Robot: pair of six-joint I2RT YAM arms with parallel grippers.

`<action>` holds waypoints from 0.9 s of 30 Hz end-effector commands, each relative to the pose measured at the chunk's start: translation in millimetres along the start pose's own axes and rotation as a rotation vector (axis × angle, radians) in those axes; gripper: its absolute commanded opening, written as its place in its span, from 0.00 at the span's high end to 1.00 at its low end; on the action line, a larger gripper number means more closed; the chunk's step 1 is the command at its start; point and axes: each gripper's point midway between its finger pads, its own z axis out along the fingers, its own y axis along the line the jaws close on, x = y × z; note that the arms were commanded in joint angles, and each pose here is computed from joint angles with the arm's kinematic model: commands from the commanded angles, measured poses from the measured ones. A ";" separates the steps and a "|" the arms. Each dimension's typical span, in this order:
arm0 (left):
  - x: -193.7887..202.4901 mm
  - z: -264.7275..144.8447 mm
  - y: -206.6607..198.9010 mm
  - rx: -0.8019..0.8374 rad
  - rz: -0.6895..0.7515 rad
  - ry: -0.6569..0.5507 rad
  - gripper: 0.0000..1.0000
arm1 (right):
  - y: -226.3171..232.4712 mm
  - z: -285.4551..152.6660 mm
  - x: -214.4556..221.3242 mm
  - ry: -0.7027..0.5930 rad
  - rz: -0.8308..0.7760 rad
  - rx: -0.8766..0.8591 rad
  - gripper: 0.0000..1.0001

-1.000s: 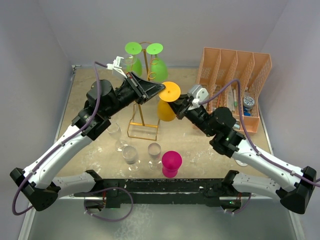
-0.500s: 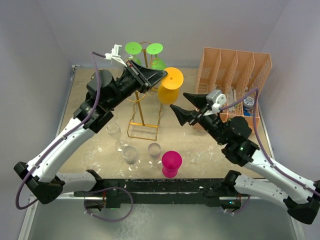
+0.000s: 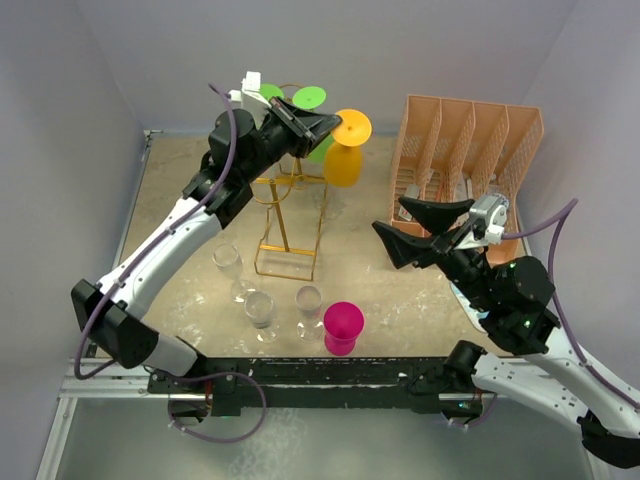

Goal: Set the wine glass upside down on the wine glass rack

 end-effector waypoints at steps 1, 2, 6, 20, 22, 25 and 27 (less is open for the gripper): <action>-39.6 4.5 -38.5 0.113 0.011 -0.081 1.00 | 9.7 -3.1 -12.1 -0.018 0.029 -0.046 0.30; -45.2 7.0 -32.0 0.086 0.023 -0.098 1.00 | 9.2 -3.4 -17.2 -0.033 0.038 -0.040 0.29; -55.7 14.0 -13.6 0.031 0.038 -0.132 1.00 | 11.6 -3.1 -30.9 -0.087 0.057 -0.051 0.29; -65.6 37.7 20.5 -0.046 0.009 -0.163 1.00 | 7.3 -12.9 -33.6 -0.106 0.123 -0.022 0.29; -68.1 39.9 26.9 -0.059 -0.006 -0.172 1.00 | 4.0 -15.6 -35.1 -0.115 0.135 -0.003 0.30; -75.8 40.5 35.1 -0.086 -0.005 -0.207 1.00 | 0.1 -19.3 -37.6 -0.128 0.144 0.017 0.30; -80.9 37.9 39.5 -0.114 0.013 -0.236 1.00 | 1.1 -20.6 -38.5 -0.130 0.141 0.010 0.30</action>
